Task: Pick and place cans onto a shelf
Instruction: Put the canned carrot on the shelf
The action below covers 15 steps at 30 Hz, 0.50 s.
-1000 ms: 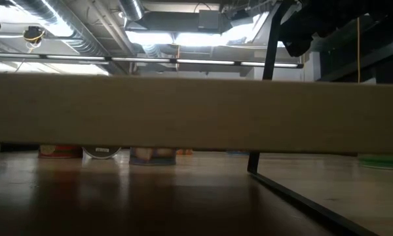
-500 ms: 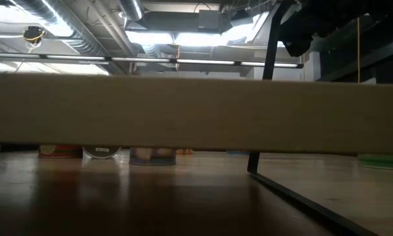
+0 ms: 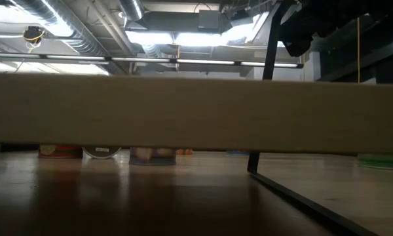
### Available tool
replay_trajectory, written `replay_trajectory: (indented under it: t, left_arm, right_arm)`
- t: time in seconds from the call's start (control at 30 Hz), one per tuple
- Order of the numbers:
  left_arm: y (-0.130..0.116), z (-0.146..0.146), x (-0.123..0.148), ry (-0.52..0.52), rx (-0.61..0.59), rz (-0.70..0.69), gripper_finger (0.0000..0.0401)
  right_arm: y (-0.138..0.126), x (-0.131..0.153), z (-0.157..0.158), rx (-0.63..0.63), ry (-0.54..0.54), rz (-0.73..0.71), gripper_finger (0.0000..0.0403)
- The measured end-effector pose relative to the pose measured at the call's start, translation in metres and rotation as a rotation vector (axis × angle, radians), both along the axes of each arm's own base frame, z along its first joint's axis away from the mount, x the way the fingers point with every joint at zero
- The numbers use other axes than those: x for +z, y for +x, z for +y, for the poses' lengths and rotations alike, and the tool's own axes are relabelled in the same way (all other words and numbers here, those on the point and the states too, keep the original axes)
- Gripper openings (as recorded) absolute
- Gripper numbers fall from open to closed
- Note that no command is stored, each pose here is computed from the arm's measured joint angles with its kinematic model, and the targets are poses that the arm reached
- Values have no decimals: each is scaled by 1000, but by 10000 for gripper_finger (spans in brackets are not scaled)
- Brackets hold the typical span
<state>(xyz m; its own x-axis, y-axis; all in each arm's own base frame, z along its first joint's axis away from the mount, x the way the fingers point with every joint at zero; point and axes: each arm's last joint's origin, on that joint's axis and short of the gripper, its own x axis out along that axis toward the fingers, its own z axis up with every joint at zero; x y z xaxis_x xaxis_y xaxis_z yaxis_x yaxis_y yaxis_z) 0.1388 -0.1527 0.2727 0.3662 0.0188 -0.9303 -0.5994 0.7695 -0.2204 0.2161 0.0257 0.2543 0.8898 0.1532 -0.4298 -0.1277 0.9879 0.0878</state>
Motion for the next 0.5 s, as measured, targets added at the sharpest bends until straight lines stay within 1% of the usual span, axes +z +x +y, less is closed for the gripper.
replay_trajectory:
  t: [0.17,0.5]
  left_arm:
    - [0,0,0,2,-1,2,73]
    - [-1,1,5,-2,1,-1,71]
  right_arm:
    - [0,0,0,0,0,0,65]
    - [0,0,0,0,0,0,65]
